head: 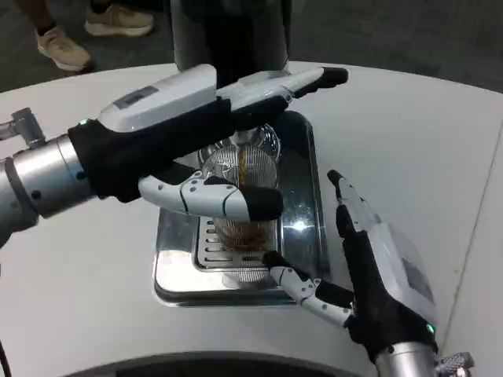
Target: Grasp the cup under the faucet to collect the drink, then remove the cup.
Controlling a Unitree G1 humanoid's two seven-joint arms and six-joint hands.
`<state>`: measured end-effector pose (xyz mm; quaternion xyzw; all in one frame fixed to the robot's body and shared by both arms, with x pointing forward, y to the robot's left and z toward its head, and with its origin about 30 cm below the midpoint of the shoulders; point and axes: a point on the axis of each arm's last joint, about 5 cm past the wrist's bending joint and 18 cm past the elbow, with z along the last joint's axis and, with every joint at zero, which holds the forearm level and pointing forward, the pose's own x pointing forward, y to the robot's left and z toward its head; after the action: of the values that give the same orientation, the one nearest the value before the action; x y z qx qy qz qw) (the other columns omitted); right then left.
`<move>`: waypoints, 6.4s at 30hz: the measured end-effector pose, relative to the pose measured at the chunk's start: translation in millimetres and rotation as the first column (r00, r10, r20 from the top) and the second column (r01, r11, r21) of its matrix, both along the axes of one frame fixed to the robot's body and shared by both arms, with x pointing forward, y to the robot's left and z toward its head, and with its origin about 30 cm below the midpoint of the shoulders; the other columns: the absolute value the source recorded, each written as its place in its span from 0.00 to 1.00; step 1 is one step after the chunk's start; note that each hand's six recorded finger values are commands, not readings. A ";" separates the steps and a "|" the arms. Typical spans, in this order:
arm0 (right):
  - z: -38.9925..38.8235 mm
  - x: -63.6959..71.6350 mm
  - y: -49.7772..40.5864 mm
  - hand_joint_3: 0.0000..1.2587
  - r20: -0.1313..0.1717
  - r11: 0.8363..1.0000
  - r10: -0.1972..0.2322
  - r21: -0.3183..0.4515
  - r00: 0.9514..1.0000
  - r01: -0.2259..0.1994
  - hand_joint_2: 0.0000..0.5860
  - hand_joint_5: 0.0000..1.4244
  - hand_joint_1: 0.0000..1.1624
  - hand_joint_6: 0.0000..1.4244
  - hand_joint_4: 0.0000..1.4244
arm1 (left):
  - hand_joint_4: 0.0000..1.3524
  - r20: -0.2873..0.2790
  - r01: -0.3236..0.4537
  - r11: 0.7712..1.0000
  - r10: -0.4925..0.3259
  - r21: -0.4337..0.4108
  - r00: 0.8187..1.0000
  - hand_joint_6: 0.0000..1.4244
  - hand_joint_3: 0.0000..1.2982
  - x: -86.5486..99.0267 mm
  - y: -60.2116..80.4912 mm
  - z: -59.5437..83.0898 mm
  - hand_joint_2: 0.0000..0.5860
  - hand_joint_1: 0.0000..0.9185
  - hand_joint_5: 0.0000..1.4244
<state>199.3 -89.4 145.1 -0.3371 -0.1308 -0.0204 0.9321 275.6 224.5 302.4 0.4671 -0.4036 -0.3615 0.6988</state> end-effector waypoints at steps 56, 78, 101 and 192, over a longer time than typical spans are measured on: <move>3.2 62.7 51.8 0.00 0.016 0.988 0.075 0.138 0.997 -0.077 0.33 0.00 0.58 0.04 0.00 | 0.00 0.001 -0.008 1.000 0.008 -0.015 1.000 0.00 0.00 -3.1 4.2 0.2 0.31 0.00 0.04; 0.5 72.1 54.1 0.00 0.043 0.982 0.079 0.169 0.996 -0.085 0.31 0.00 0.61 0.08 0.00 | 0.00 -0.008 -0.013 0.999 0.013 -0.034 1.000 0.00 0.00 -2.4 7.6 -0.4 0.31 0.00 0.04; 0.8 74.1 55.9 0.00 0.064 0.975 0.102 0.191 0.993 -0.113 0.32 0.03 0.63 0.11 0.04 | 0.00 -0.123 0.023 0.886 -0.089 -0.464 0.988 0.03 0.00 4.0 25.1 -17.6 0.40 0.00 0.06; 11.3 9.2 27.1 0.56 0.195 0.941 0.161 0.267 0.968 -0.210 0.15 0.66 0.95 0.79 0.64 | 0.00 -0.022 -0.643 0.740 0.659 0.199 0.752 0.00 0.00 -121.8 48.8 -82.0 0.19 0.00 0.00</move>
<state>208.5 -62.3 156.4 -0.1823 -0.2369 0.0203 0.9541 153.8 273.3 220.4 0.6225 -0.1484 -0.1501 0.7536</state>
